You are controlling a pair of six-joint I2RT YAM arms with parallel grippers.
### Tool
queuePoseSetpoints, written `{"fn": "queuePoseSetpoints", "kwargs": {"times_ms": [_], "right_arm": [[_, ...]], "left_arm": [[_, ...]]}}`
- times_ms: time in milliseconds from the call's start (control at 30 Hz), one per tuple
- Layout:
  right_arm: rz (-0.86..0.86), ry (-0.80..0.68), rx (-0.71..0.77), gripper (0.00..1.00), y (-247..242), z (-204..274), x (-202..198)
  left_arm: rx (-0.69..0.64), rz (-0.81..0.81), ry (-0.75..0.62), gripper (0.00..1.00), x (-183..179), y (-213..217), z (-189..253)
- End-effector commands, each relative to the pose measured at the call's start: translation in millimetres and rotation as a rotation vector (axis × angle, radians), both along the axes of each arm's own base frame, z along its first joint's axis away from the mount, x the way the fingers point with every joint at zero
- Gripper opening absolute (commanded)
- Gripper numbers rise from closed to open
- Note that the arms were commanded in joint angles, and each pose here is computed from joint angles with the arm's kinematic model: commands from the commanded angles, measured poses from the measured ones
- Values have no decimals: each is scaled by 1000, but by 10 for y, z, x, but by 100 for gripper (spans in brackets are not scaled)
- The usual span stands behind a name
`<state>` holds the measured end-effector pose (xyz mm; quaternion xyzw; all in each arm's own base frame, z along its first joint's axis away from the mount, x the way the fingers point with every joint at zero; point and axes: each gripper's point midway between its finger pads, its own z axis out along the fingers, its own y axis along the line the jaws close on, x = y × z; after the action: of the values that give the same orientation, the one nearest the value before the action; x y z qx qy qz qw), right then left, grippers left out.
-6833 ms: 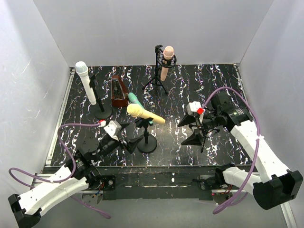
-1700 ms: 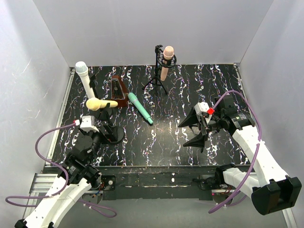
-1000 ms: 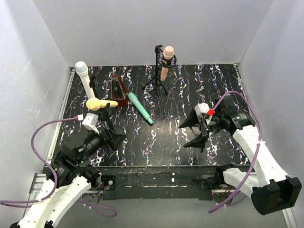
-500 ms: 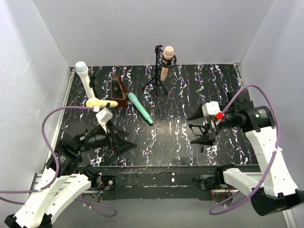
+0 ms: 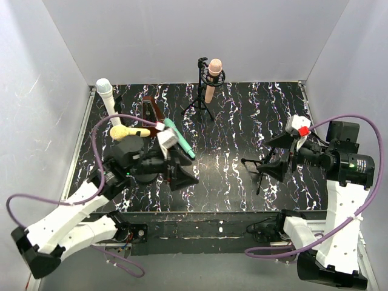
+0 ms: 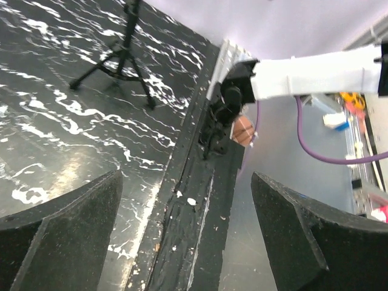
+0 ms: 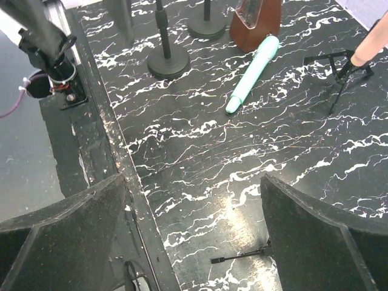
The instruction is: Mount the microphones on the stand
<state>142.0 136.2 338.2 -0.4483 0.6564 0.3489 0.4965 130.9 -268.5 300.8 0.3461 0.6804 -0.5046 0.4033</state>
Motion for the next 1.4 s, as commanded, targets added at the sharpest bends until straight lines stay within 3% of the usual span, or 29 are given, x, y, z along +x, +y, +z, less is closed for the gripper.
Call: {"fn": "queuePoseSetpoints", "kwargs": {"times_ms": [0, 333, 733, 1067, 1167, 1367], "right_arm": [[-89, 21, 39, 98, -45, 227, 82], [-374, 140, 120, 98, -366, 272, 491], [-496, 254, 209, 98, -591, 179, 742], [-550, 308, 269, 98, -728, 82, 861], [-563, 329, 289, 98, -747, 31, 875], [-597, 350, 284, 98, -782, -22, 892]], "left_arm": [[39, -28, -122, 88, 46, -334, 8], [162, -1, -184, 98, 431, -582, -471], [378, -9, -250, 98, 712, -401, -1122], [392, 73, -260, 98, 850, -356, -797], [349, 145, -278, 98, 971, -295, -864], [297, 182, -172, 98, 1167, -188, -1081]]}}
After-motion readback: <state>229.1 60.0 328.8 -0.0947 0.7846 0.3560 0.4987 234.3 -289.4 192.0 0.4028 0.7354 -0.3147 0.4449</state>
